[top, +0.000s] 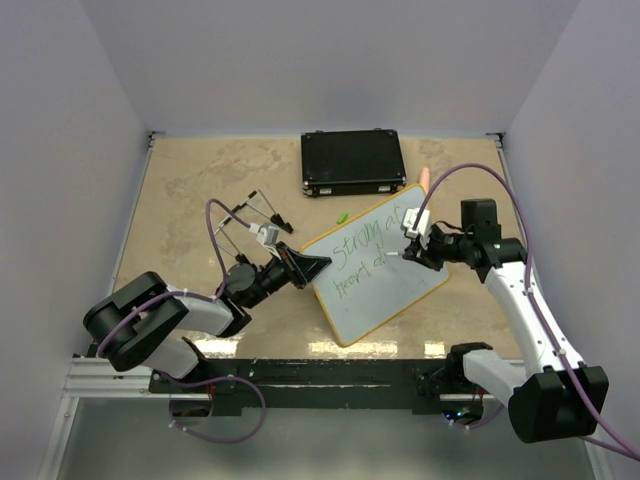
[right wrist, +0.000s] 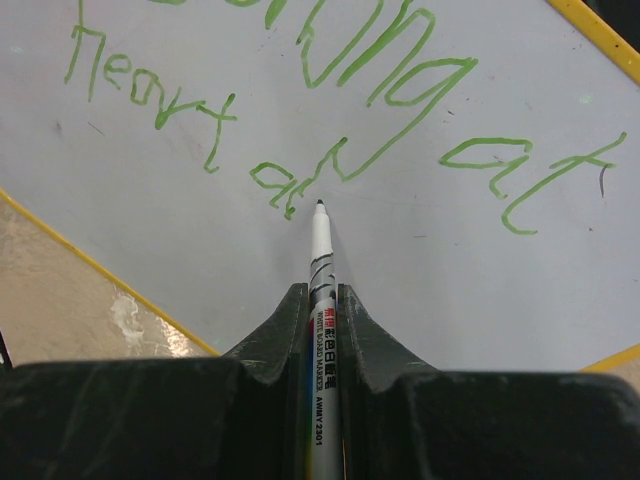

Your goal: Write a sentence on the whiteboard

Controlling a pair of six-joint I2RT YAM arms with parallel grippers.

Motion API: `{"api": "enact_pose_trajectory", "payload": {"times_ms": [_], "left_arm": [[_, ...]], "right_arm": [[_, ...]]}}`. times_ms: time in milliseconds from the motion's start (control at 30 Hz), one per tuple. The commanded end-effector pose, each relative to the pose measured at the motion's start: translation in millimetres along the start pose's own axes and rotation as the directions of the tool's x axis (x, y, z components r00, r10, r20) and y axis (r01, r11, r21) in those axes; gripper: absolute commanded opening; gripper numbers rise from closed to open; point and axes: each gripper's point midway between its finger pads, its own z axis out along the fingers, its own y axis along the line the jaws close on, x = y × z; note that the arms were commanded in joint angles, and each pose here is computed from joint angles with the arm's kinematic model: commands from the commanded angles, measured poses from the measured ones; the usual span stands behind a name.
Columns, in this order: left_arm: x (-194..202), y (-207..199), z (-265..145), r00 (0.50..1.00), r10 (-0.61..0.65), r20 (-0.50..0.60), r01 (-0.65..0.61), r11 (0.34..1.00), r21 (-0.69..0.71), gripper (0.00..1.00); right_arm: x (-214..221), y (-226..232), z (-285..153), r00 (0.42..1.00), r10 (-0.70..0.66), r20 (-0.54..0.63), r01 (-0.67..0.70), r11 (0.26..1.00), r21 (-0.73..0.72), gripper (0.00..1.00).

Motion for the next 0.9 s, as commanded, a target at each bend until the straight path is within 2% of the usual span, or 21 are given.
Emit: {"api": "enact_pose_trajectory", "payload": {"times_ms": [0,400,867], "left_arm": [[33.8,22.0,-8.0,0.982,0.133,-0.138,-0.137,0.990,-0.021,0.00],[33.0,21.0,-8.7,0.981,0.135,-0.136,-0.139,0.990,-0.016,0.00],[33.9,21.4,-9.3,0.981,0.137,-0.139,-0.141,0.990,-0.016,0.00]], "right_arm": [[-8.0,-0.9,2.0,0.999,-0.031,0.033,0.031,0.999,-0.008,0.00],[3.2,-6.1,6.3,1.000,-0.007,-0.010,0.007,1.000,0.010,0.00],[25.0,7.9,1.2,0.996,-0.011,-0.092,0.010,1.000,-0.011,0.00]]}}
